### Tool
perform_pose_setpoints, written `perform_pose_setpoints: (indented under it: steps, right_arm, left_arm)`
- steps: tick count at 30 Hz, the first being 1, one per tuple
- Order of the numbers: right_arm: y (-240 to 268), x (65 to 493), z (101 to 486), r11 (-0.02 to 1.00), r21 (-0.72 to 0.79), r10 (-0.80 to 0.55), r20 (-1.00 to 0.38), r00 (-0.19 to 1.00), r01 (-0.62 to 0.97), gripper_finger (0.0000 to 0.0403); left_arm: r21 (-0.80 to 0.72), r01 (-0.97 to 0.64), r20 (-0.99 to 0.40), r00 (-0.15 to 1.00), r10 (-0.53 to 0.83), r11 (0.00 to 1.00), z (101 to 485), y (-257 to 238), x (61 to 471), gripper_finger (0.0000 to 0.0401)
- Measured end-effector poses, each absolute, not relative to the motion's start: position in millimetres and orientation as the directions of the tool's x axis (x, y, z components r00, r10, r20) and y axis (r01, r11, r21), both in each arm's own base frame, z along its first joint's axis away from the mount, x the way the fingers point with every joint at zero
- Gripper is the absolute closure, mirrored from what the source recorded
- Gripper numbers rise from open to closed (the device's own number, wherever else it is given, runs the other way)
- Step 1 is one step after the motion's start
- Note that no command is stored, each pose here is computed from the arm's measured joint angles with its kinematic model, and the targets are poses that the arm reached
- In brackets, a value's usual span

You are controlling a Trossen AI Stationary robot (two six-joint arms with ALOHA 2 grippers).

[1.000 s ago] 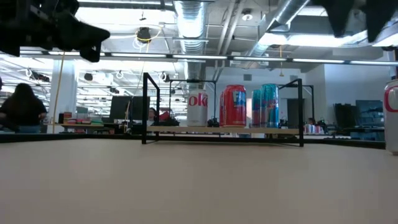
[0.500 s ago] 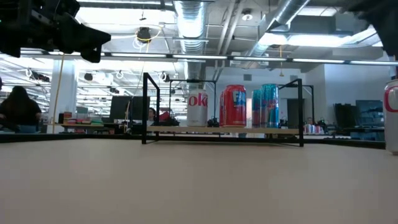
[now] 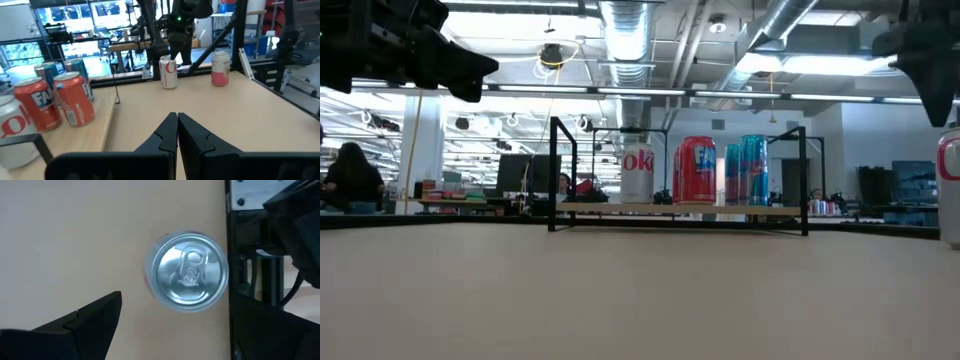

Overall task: Place canned beverage on shelf
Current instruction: Put the silver soda can on the shelf aligned with the other silver soda can on the shelf

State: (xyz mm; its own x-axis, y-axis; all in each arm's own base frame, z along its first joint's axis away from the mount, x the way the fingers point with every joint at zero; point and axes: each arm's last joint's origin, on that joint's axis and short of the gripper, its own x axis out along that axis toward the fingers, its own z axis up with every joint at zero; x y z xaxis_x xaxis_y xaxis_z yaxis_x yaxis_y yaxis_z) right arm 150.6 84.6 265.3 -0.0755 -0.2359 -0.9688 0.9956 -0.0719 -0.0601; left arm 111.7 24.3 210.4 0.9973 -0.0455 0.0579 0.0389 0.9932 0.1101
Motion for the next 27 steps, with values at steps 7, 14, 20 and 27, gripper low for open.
perform_pose_setpoints:
  steps: [7,14,20,27]
  right_arm:
    - [78.0,150.7,237.9,-0.107,-0.081,-0.242,-0.965,-0.105,0.991,0.0007]
    - [76.9,149.7,223.0,-0.093,-0.082,-0.24,-0.965,-0.102,0.992,0.0007]
    - [77.0,149.9,221.2,-0.073,-0.082,-0.236,-0.967,-0.097,0.994,0.0039]
    - [76.9,151.2,222.0,-0.012,-0.08,-0.25,-0.965,-0.08,0.997,0.009]
  left_arm:
    - [0.1,-0.004,0.038,0.999,0.0,0.995,208.4,25.7,111.8,0.0401]
    - [0.1,-0.004,0.038,0.999,0.0,0.995,208.4,25.7,111.8,0.0401]
    - [0.104,-0.004,0.039,0.999,0.0,0.995,208.4,25.7,111.8,0.0401]
    - [0.103,-0.004,0.038,0.999,0.0,0.995,208.4,25.7,111.8,0.0401]
